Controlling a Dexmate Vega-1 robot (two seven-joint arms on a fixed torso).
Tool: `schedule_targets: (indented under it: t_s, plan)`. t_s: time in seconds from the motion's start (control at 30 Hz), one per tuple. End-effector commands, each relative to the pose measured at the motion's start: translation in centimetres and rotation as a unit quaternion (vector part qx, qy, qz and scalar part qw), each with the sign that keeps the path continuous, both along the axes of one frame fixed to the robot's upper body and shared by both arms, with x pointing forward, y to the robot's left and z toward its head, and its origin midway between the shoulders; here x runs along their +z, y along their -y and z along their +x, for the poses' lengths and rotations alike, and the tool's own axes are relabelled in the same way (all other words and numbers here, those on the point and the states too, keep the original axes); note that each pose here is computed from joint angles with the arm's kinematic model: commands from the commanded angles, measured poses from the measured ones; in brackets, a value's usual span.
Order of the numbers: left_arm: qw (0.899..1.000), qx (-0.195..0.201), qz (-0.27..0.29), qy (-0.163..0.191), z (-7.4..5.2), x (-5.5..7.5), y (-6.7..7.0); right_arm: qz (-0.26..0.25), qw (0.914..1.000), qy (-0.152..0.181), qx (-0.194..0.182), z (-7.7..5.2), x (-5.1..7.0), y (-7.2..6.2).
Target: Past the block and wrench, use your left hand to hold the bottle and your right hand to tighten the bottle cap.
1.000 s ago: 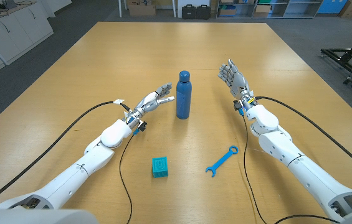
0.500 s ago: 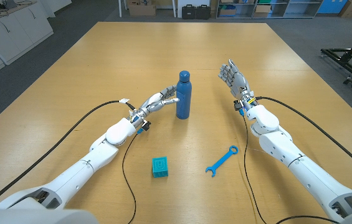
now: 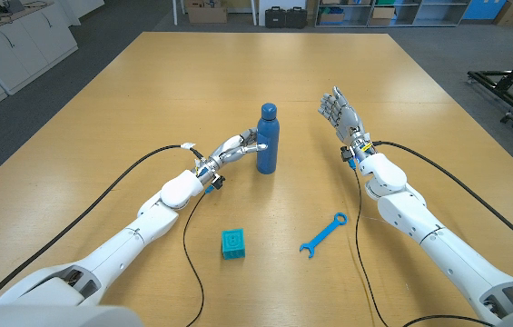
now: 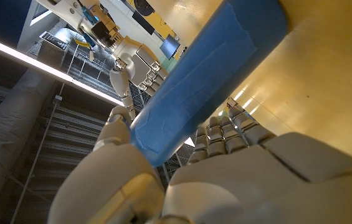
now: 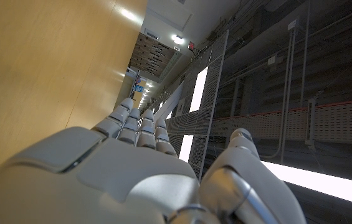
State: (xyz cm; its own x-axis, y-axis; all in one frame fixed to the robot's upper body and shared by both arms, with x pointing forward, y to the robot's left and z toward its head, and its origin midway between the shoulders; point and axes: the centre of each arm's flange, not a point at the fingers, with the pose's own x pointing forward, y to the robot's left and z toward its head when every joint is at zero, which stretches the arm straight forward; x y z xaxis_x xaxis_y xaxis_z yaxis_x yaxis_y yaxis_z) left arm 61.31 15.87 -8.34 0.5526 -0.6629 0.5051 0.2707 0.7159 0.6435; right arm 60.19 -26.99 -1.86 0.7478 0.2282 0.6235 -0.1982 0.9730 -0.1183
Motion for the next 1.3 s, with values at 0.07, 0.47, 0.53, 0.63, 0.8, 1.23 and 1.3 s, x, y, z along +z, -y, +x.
schedule_targets:
  t_s: [0.07,0.47,0.53,0.63,0.8,1.23,1.3]
  plan:
    - [1.0,-0.018,0.006,-0.011,1.3,0.0,1.2,0.001,1.0,0.003,-0.002,-0.4,0.1,0.0]
    - [0.999,-0.031,0.005,-0.018,2.2,0.0,2.3,0.004,1.0,0.001,-0.001,-0.5,-0.2,0.3]
    - [0.999,-0.032,0.004,-0.02,2.3,-0.1,2.4,0.004,1.0,0.002,0.0,-0.4,-0.3,0.4]
    - [0.999,-0.03,0.002,-0.021,2.5,-0.2,2.4,0.007,1.0,0.001,-0.001,-0.4,-0.4,0.5]
    - [1.0,-0.023,-0.001,-0.021,2.7,-0.1,2.4,0.006,1.0,0.003,-0.001,-0.4,-0.4,0.6]
    - [1.0,-0.006,-0.011,-0.018,3.5,0.0,2.6,0.008,1.0,0.004,0.002,-0.2,-0.4,0.6]
    - [1.0,-0.01,-0.013,-0.019,3.6,0.0,2.9,0.008,1.0,0.004,0.001,-0.2,-0.4,0.6]
